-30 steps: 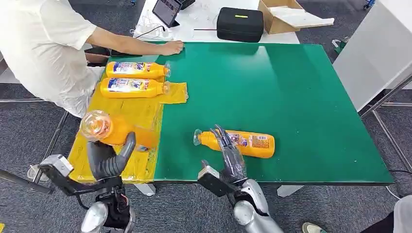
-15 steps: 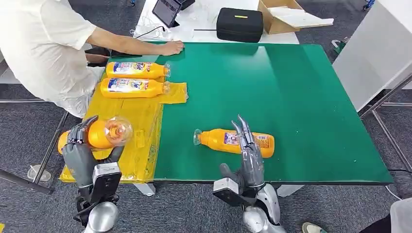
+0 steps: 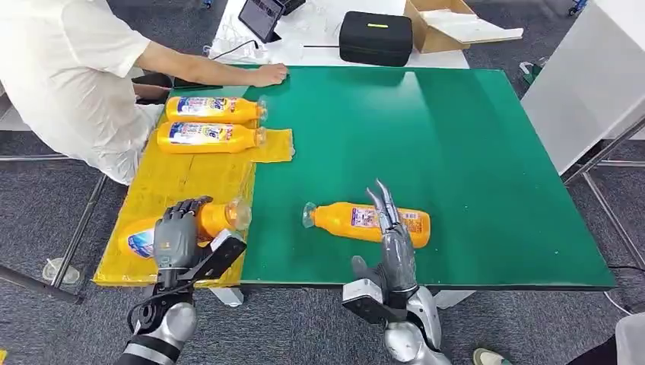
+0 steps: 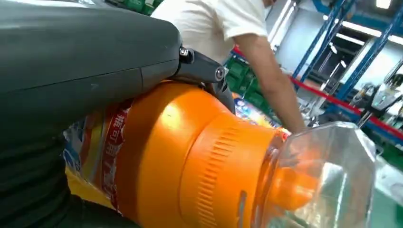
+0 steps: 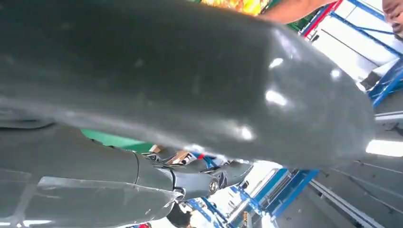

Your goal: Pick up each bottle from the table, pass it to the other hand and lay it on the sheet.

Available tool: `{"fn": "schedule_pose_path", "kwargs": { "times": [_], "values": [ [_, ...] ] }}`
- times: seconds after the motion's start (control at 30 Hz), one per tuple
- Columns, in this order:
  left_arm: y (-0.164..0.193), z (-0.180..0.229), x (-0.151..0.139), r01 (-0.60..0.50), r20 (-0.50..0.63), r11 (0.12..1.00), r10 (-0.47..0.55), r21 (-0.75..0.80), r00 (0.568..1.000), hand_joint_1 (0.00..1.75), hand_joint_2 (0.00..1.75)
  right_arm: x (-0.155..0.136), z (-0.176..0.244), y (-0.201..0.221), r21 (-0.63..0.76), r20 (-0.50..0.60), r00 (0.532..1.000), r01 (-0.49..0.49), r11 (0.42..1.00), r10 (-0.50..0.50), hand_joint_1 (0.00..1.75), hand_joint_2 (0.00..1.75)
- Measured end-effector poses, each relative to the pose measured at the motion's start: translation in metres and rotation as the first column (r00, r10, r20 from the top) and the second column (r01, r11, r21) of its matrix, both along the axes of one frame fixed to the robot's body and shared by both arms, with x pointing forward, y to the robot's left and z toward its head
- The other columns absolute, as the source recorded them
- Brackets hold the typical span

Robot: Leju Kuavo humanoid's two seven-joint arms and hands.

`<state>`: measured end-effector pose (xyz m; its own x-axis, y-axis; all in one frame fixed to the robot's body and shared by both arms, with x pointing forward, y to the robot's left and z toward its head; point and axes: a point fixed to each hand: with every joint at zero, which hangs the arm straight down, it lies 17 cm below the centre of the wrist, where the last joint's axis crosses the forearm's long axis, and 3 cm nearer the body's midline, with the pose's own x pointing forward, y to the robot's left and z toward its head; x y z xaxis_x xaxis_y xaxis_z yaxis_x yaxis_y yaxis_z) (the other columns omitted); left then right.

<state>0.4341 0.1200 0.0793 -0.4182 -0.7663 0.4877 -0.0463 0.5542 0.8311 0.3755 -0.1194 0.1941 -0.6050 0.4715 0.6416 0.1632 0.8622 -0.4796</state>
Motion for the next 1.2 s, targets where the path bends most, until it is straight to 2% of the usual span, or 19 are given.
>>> {"fn": "schedule_pose_path", "kwargs": {
  "times": [0.33, 0.37, 0.43, 0.67, 0.7, 0.77, 0.83, 1.2],
  "values": [
    [-0.006, -0.029, 0.006, 0.06, -0.101, 0.994, -0.052, 0.086, 0.994, 1.75, 1.75, 0.0, -0.003, 0.005, 0.019, -0.013, 1.0, -0.024, 1.0, 0.024, 0.0, 0.0],
    [-0.007, -0.032, 0.007, 0.069, -0.113, 0.993, -0.058, 0.093, 0.992, 1.73, 1.75, 0.0, -0.004, 0.006, 0.021, -0.014, 1.0, -0.027, 0.999, 0.027, 0.0, 0.0],
    [-0.008, -0.038, 0.009, 0.087, -0.134, 0.99, -0.072, 0.109, 0.988, 1.5, 1.75, 0.0, -0.006, 0.007, 0.025, -0.017, 0.999, -0.03, 0.999, 0.03, 0.0, 0.0],
    [-0.013, -0.057, 0.01, 0.141, -0.188, 0.977, -0.11, 0.158, 0.976, 1.5, 1.75, 0.001, -0.013, 0.01, 0.03, -0.034, 0.999, -0.036, 0.999, 0.037, 0.0, 0.0],
    [-0.013, -0.057, 0.01, 0.143, -0.19, 0.976, -0.112, 0.162, 0.975, 1.41, 1.75, 0.001, -0.014, 0.01, 0.03, -0.037, 0.999, -0.036, 0.999, 0.037, 0.0, 0.0],
    [-0.012, -0.059, 0.011, 0.145, -0.193, 0.975, -0.112, 0.166, 0.975, 0.28, 1.75, 0.002, -0.016, 0.01, 0.028, -0.041, 0.998, -0.036, 0.999, 0.038, 0.0, 0.0],
    [-0.013, -0.062, 0.01, 0.152, -0.203, 0.974, -0.116, 0.17, 0.972, 0.0, 1.75, 0.002, -0.017, 0.01, 0.028, -0.045, 0.998, -0.038, 0.999, 0.039, 0.0, 0.0],
    [-0.024, -0.096, 0.003, 0.293, -0.354, 0.936, -0.211, 0.196, 0.911, 0.0, 1.75, 0.012, -0.022, 0.014, 0.058, -0.057, 0.997, -0.058, 0.997, 0.061, 0.0, 0.0]
  ]
}}
